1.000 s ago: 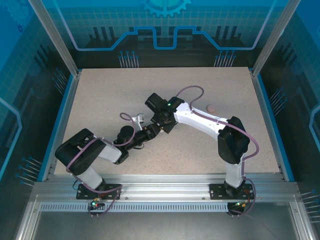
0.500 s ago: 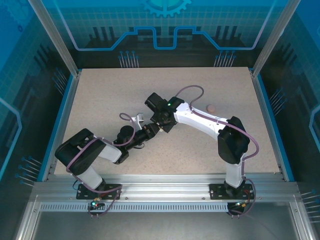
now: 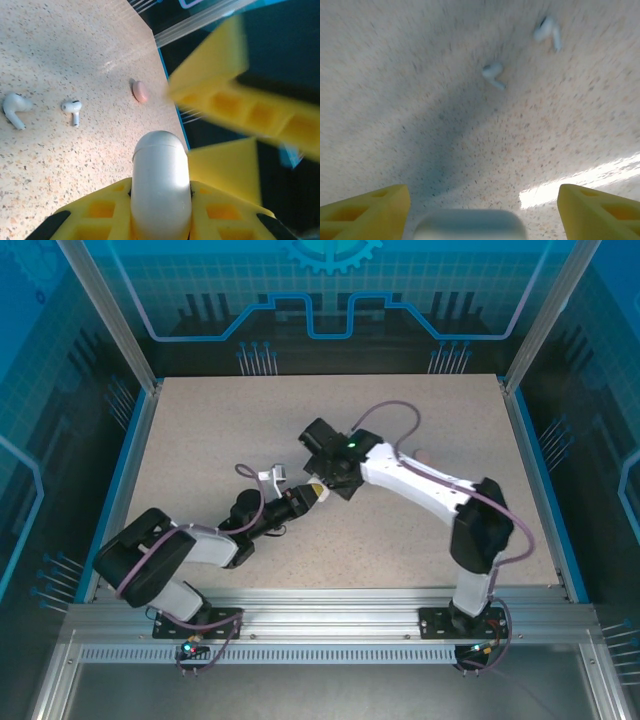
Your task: Insert wireless bluetooth earbuds into charging case
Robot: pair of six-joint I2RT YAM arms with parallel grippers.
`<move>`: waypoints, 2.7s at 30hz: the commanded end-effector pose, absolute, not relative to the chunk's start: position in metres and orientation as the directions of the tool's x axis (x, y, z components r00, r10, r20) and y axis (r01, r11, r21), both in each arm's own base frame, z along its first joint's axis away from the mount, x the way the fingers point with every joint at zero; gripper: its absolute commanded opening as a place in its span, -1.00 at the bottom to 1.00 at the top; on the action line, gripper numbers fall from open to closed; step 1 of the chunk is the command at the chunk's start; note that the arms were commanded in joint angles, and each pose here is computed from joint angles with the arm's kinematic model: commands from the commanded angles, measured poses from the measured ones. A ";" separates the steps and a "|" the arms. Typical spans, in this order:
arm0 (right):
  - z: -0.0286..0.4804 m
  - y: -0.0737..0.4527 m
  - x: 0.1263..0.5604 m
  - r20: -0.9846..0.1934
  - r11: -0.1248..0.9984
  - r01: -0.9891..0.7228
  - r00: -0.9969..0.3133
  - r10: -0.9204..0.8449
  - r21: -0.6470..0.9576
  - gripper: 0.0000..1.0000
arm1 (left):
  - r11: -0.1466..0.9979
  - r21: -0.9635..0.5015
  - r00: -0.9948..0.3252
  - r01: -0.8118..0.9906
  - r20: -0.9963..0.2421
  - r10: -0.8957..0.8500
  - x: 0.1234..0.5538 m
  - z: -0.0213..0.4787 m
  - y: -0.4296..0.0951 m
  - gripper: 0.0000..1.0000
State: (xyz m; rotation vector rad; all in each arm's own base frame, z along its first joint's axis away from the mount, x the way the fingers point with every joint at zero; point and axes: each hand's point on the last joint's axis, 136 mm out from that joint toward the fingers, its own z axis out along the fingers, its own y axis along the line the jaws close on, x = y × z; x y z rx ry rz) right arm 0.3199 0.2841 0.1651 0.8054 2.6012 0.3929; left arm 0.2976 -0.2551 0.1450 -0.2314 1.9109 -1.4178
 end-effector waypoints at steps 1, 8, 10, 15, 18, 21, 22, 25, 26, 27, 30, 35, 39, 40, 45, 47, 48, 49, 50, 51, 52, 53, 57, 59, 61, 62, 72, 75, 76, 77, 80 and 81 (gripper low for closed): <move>0.218 0.229 0.324 -0.456 0.830 0.373 -0.704 0.545 0.415 0.58 | 0.385 -0.843 -0.733 0.377 -0.525 -0.433 0.286 0.164 -0.265 -0.96; 0.241 0.197 0.315 -0.605 0.839 -0.049 -0.716 0.348 0.542 0.63 | 0.359 -0.792 -0.740 0.493 -0.599 -0.305 0.283 0.205 -0.263 -1.00; 0.249 0.200 0.309 -0.652 0.806 -0.198 -0.705 0.278 0.558 0.63 | 0.323 -0.793 -0.748 0.516 -0.601 -0.282 0.286 0.218 -0.264 -1.00; 0.251 0.210 0.294 -0.678 0.708 -0.386 -0.713 0.179 0.592 0.67 | 0.254 -0.794 -0.775 0.553 -0.602 -0.194 0.285 0.238 -0.270 -1.00; 0.254 0.224 0.288 -0.675 0.640 -0.453 -0.724 0.141 0.620 0.67 | 0.228 -0.788 -0.781 0.572 -0.608 -0.141 0.282 0.248 -0.276 -1.00; 0.257 0.232 0.285 -0.675 0.605 -0.485 -0.727 0.121 0.631 0.67 | 0.200 -0.786 -0.789 0.585 -0.609 -0.083 0.277 0.256 -0.281 -1.00; 0.258 0.234 0.284 -0.678 0.595 -0.499 -0.727 0.109 0.630 0.67 | 0.193 -0.784 -0.790 0.589 -0.609 -0.064 0.276 0.258 -0.283 -1.00; 0.263 0.239 0.277 -0.691 0.563 -0.542 -0.719 0.074 0.624 0.67 | 0.188 -0.781 -0.790 0.596 -0.612 -0.035 0.275 0.259 -0.285 -1.00; 0.264 0.240 0.274 -0.694 0.549 -0.556 -0.717 0.062 0.624 0.67 | 0.191 -0.780 -0.790 0.596 -0.612 -0.032 0.276 0.259 -0.285 -1.00; 0.264 0.241 0.272 -0.693 0.541 -0.562 -0.719 0.056 0.626 0.67 | 0.191 -0.780 -0.790 0.596 -0.612 -0.031 0.278 0.260 -0.286 -1.00; 0.261 0.244 0.268 -0.692 0.523 -0.574 -0.721 0.042 0.630 0.67 | 0.181 -0.781 -0.792 0.597 -0.610 -0.020 0.281 0.260 -0.289 -1.00; 0.257 0.248 0.270 -0.683 0.512 -0.572 -0.729 0.041 0.641 0.66 | 0.178 -0.784 -0.794 0.595 -0.607 -0.017 0.287 0.259 -0.292 -1.00; 0.238 0.248 0.272 -0.659 0.533 -0.547 -0.751 0.028 0.646 0.64 | 0.174 -0.781 -0.791 0.600 -0.612 -0.019 0.291 0.262 -0.294 -1.00; 0.235 0.249 0.274 -0.655 0.533 -0.544 -0.755 0.025 0.648 0.64 | 0.170 -0.779 -0.788 0.604 -0.615 -0.017 0.291 0.264 -0.295 -1.00; 0.213 0.249 0.285 -0.627 0.575 -0.506 -0.779 0.016 0.643 0.59 | 0.157 -0.774 -0.783 0.613 -0.622 -0.011 0.292 0.268 -0.296 -1.00; 0.200 0.242 0.293 -0.608 0.606 -0.466 -0.793 0.036 0.644 0.56 | 0.149 -0.773 -0.781 0.617 -0.624 -0.003 0.290 0.270 -0.296 -1.00; 0.195 0.237 0.298 -0.596 0.616 -0.443 -0.801 0.054 0.651 0.54 | 0.147 -0.773 -0.781 0.617 -0.624 0.001 0.289 0.270 -0.296 -1.00; 0.190 0.231 0.303 -0.587 0.627 -0.418 -0.806 0.078 0.657 0.53 | 0.144 -0.771 -0.780 0.620 -0.626 0.005 0.288 0.270 -0.296 -1.00; 0.184 0.225 0.306 -0.574 0.637 -0.391 -0.813 0.100 0.664 0.51 | 0.143 -0.772 -0.781 0.620 -0.625 0.008 0.286 0.270 -0.296 -1.00; 0.180 0.220 0.310 -0.564 0.642 -0.368 -0.816 0.123 0.673 0.50 | 0.142 -0.772 -0.781 0.620 -0.625 0.010 0.285 0.269 -0.295 -1.00; 0.176 0.215 0.314 -0.553 0.645 -0.346 -0.821 0.143 0.681 0.50 | 0.140 -0.771 -0.780 0.621 -0.626 0.012 0.284 0.269 -0.295 -1.00; 0.173 0.213 0.316 -0.542 0.646 -0.330 -0.826 0.156 0.688 0.49 | 0.140 -0.771 -0.779 0.622 -0.627 0.011 0.283 0.269 -0.294 -1.00; 0.169 0.209 0.317 -0.527 0.650 -0.309 -0.834 0.166 0.694 0.47 | 0.142 -0.771 -0.779 0.621 -0.627 0.010 0.280 0.267 -0.293 -1.00; 0.170 0.207 0.315 -0.529 0.652 -0.312 -0.833 0.163 0.691 0.47 | 0.148 -0.771 -0.780 0.620 -0.626 0.006 0.281 0.264 -0.292 -1.00; 0.175 0.205 0.311 -0.535 0.650 -0.320 -0.830 0.159 0.689 0.46 | 0.152 -0.771 -0.780 0.619 -0.626 0.003 0.281 0.262 -0.292 -1.00; 0.179 0.205 0.309 -0.539 0.645 -0.327 -0.827 0.158 0.691 0.46 | 0.154 -0.771 -0.780 0.619 -0.626 0.001 0.282 0.261 -0.291 -1.00; 0.231 0.217 0.286 -0.589 0.549 -0.426 -0.792 0.157 0.719 0.40 | 0.157 -0.771 -0.780 0.617 -0.626 -0.010 0.287 0.257 -0.292 -1.00; 0.237 0.227 0.288 -0.591 0.531 -0.437 -0.791 0.158 0.726 0.31 | 0.162 -0.768 -0.777 0.619 -0.630 -0.018 0.289 0.257 -0.292 -1.00; 0.237 0.231 0.288 -0.593 0.530 -0.441 -0.791 0.151 0.724 0.28 | 0.163 -0.768 -0.777 0.619 -0.630 -0.019 0.290 0.256 -0.292 -1.00; 0.238 0.233 0.287 -0.595 0.529 -0.446 -0.791 0.146 0.722 0.25 | 0.164 -0.768 -0.776 0.619 -0.630 -0.019 0.290 0.257 -0.292 -1.00; 0.240 0.241 0.285 -0.603 0.528 -0.461 -0.788 0.128 0.714 0.21 | 0.166 -0.768 -0.776 0.619 -0.631 -0.022 0.291 0.256 -0.291 -1.00; 0.240 0.242 0.285 -0.606 0.530 -0.463 -0.786 0.126 0.710 0.21 | 0.168 -0.768 -0.777 0.618 -0.630 -0.022 0.290 0.256 -0.291 -1.00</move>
